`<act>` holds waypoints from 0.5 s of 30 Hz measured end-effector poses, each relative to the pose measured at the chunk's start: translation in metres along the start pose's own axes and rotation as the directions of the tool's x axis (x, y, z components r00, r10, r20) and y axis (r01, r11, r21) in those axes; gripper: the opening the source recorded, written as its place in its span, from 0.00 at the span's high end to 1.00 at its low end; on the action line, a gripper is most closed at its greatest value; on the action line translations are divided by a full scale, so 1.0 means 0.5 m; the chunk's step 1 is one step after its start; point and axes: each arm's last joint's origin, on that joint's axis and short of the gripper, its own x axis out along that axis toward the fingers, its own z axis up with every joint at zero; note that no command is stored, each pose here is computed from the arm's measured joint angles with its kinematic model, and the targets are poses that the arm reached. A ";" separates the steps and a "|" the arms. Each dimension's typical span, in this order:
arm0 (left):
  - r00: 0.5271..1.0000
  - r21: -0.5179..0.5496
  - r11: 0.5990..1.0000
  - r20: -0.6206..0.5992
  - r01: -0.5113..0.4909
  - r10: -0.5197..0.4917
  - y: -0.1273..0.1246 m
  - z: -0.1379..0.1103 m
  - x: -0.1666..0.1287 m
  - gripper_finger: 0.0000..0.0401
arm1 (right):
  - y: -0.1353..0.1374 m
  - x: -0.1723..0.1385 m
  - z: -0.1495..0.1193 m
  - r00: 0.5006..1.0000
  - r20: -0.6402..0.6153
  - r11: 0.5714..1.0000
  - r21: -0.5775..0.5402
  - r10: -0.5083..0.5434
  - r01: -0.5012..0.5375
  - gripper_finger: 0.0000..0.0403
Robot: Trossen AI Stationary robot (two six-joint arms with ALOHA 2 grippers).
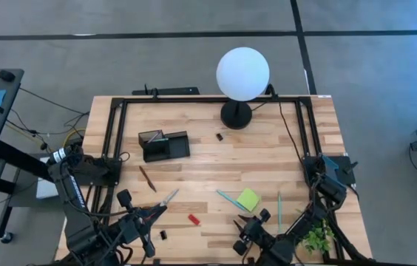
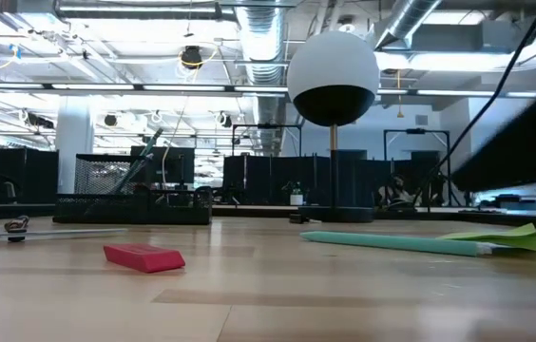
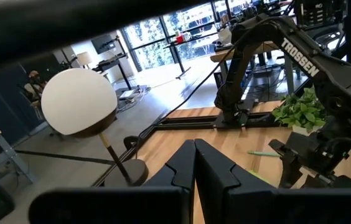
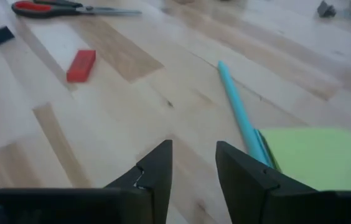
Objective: Pick and place office supplies into organizer
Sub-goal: Put the blue pen into the black desk organizer
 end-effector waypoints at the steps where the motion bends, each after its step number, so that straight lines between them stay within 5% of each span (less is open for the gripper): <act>1: 1.000 -0.006 1.000 0.000 0.000 0.000 0.000 0.000 0.000 1.00 | -0.004 0.000 -0.009 1.000 0.001 1.000 0.002 0.004 -0.004 0.71; 15: 1.000 -0.014 1.000 -0.024 0.014 -0.014 -0.001 -0.001 0.000 1.00 | -0.071 0.032 -0.098 0.996 0.074 0.999 0.022 0.048 -0.049 0.71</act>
